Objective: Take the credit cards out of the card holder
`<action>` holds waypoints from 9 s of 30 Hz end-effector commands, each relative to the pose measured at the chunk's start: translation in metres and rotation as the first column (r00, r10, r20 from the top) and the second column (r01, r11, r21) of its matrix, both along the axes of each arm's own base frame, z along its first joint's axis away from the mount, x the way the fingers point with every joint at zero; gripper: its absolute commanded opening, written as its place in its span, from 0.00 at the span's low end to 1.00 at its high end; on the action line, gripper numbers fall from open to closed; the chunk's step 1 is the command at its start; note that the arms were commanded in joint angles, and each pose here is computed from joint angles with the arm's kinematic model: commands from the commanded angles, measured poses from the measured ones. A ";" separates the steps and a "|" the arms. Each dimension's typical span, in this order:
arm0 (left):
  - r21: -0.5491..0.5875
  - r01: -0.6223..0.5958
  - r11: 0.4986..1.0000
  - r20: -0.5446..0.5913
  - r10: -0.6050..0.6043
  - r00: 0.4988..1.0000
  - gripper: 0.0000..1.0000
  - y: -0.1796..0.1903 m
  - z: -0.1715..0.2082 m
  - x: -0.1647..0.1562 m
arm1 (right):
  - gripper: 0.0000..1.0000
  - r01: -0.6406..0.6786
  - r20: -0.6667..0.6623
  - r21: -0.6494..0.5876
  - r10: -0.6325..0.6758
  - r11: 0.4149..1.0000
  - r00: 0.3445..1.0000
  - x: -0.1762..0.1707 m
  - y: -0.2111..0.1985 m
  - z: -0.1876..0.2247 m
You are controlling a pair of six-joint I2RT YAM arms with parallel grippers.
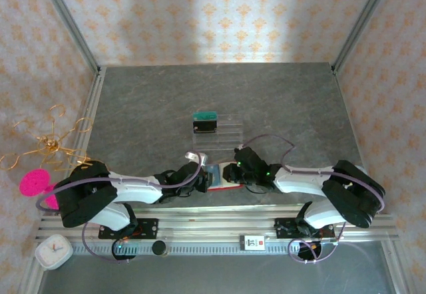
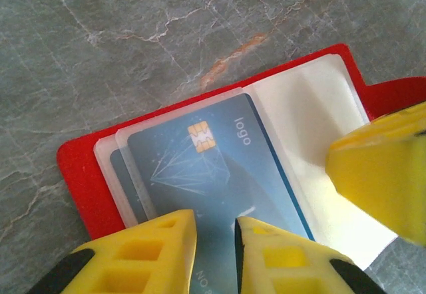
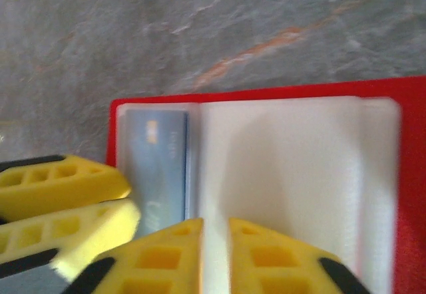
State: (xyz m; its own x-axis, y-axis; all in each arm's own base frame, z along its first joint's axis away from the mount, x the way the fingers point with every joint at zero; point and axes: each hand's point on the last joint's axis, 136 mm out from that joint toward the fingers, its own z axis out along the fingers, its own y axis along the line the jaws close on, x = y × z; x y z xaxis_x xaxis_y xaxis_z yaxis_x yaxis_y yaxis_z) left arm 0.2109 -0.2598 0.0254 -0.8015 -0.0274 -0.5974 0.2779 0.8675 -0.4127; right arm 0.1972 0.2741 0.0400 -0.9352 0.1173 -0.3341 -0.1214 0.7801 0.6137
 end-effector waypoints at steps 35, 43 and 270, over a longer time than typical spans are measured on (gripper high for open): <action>0.210 0.047 0.977 -0.233 0.004 0.972 0.00 0.037 -0.082 -0.042 | 0.17 0.087 -0.042 -0.041 -0.088 0.995 0.995 0.007 -0.012 -0.012; 0.196 0.051 0.979 -0.233 -0.004 0.973 0.00 0.035 -0.081 -0.042 | 0.15 0.035 -0.081 -0.029 -0.038 0.999 0.996 0.005 0.002 -0.021; 0.081 -0.006 0.997 0.034 0.003 0.999 0.00 0.026 -0.003 0.030 | 0.21 -0.044 -0.035 0.018 0.045 0.999 0.998 0.010 0.030 0.010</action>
State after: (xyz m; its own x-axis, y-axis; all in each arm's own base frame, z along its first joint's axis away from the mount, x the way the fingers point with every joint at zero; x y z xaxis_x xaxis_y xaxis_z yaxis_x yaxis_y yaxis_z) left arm 0.2442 -0.2414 0.0298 -0.7791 -0.0069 -0.6269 0.2895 0.8830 -0.3696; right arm 0.2051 0.3011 0.0401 -0.9547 0.0869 -0.2845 -0.1141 0.7762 0.6201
